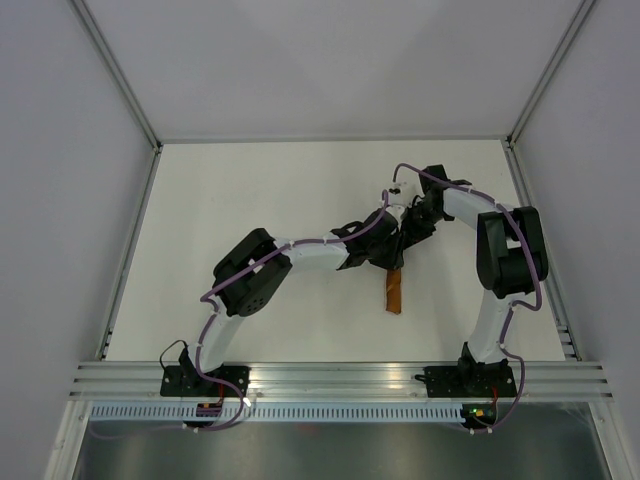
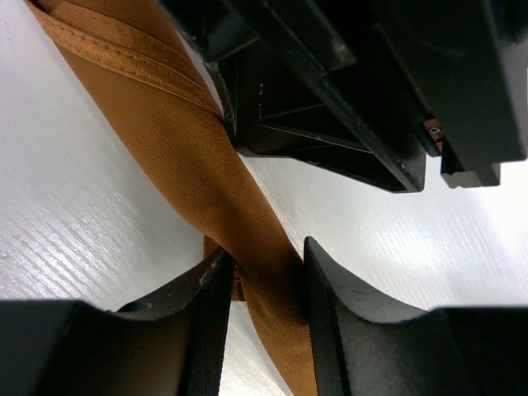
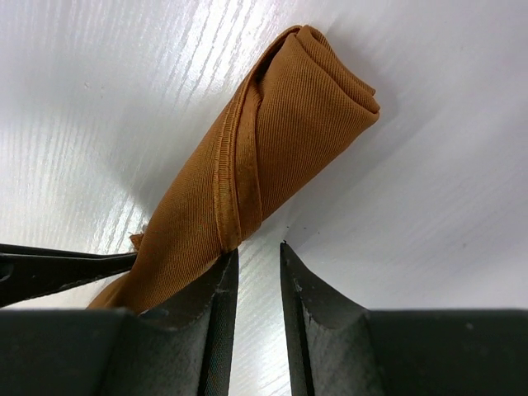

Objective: Fold the napkin, place the utensils inside, and roll it up
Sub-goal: Roll the napkin with the utensil

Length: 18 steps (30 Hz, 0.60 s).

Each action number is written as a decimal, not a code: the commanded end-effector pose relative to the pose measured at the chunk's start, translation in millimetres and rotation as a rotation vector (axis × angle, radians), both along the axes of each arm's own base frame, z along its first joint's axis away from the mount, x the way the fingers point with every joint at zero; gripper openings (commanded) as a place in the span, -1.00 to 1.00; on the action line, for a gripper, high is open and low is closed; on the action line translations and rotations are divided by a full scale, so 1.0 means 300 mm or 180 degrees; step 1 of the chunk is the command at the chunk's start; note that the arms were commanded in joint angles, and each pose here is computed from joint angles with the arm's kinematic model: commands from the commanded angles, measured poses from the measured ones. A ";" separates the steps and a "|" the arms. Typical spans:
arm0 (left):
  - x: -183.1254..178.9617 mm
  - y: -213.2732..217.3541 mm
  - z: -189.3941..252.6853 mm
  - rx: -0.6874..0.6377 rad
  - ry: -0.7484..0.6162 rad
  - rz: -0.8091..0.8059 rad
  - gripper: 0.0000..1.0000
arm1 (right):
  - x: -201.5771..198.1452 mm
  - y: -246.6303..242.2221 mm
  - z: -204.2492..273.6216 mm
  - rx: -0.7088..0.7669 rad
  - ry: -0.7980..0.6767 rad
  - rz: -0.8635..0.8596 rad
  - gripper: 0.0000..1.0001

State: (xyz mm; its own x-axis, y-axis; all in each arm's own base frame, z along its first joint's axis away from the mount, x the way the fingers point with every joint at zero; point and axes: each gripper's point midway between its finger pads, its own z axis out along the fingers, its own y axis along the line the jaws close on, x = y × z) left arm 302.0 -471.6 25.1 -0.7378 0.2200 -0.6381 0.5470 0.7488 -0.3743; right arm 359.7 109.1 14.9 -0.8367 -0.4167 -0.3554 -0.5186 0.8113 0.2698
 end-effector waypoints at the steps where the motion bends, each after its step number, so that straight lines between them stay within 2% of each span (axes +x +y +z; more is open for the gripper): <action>1: -0.131 0.146 -0.256 0.0633 0.0668 0.0043 -0.10 | 0.031 0.007 -0.032 -0.0134 -0.0033 -0.0056 -0.34; 18: -0.107 0.124 -0.195 0.0397 0.0583 0.0053 -0.05 | 0.036 -0.005 -0.025 -0.0199 -0.0109 -0.0045 -0.34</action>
State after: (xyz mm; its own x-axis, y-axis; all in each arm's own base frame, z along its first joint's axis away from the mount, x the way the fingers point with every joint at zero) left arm 303.0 -471.2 25.8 -0.7535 0.1957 -0.6276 0.5381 0.7320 -0.4179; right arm 361.7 110.1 14.6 -0.8317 -0.4275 -0.3543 -0.5239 0.8155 0.2459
